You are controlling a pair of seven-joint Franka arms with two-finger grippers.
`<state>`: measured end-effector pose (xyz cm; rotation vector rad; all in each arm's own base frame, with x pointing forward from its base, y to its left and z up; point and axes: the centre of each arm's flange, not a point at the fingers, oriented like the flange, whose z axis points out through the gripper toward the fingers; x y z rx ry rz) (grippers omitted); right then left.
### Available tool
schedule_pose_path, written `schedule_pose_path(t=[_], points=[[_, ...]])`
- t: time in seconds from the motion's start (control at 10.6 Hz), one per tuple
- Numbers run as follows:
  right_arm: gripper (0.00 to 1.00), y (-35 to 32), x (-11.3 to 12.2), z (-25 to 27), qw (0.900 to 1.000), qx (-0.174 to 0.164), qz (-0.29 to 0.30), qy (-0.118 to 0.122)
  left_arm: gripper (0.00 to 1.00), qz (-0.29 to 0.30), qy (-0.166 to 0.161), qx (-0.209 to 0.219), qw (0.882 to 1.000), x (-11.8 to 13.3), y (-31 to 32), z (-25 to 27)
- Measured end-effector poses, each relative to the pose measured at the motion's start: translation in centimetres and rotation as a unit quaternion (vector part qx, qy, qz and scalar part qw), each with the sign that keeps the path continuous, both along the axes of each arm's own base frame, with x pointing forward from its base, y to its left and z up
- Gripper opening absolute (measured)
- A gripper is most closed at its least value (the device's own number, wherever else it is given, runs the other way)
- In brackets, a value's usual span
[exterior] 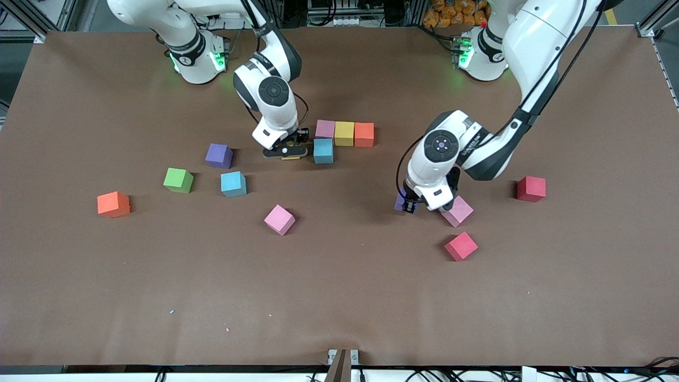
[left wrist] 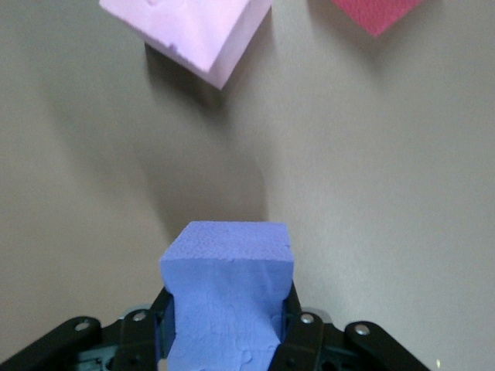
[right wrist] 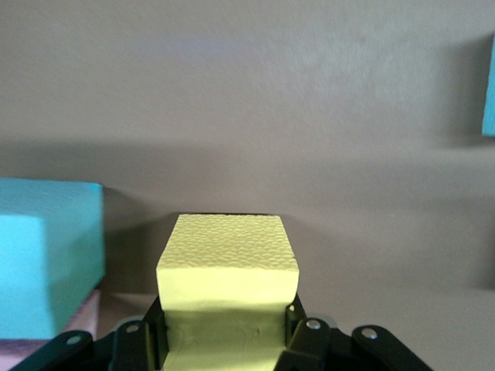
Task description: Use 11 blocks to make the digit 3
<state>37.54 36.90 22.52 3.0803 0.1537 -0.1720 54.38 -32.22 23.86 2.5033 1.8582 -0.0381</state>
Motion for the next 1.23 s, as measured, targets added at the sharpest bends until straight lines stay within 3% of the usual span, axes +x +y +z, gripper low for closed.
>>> schedule_pose_path(t=[0.28, 0.47, 0.85, 1.23], points=[[0.58, 1.4, 3.7, 5.4, 1.0, 0.001, -0.008, 0.01, 0.53, 0.022, 0.007, -0.01, 1.0, 0.9, 1.0, 0.0], [0.52, 2.0, 6.2, 7.5, 1.0, 0.012, -0.016, 0.007, 0.53, 0.044, 0.012, -0.027, 0.999, 1.7, 1.2, 0.5], [0.52, 5.9, 10.8, 6.8, 0.998, 0.022, -0.038, 0.042, 0.53, 0.074, 0.017, -0.043, 0.996, 3.6, 2.5, 0.8], [0.52, 8.5, 12.7, 3.4, 0.998, 0.019, -0.033, 0.043, 0.53, 0.073, 0.02, -0.044, 0.996, 3.6, 2.3, 0.5]])
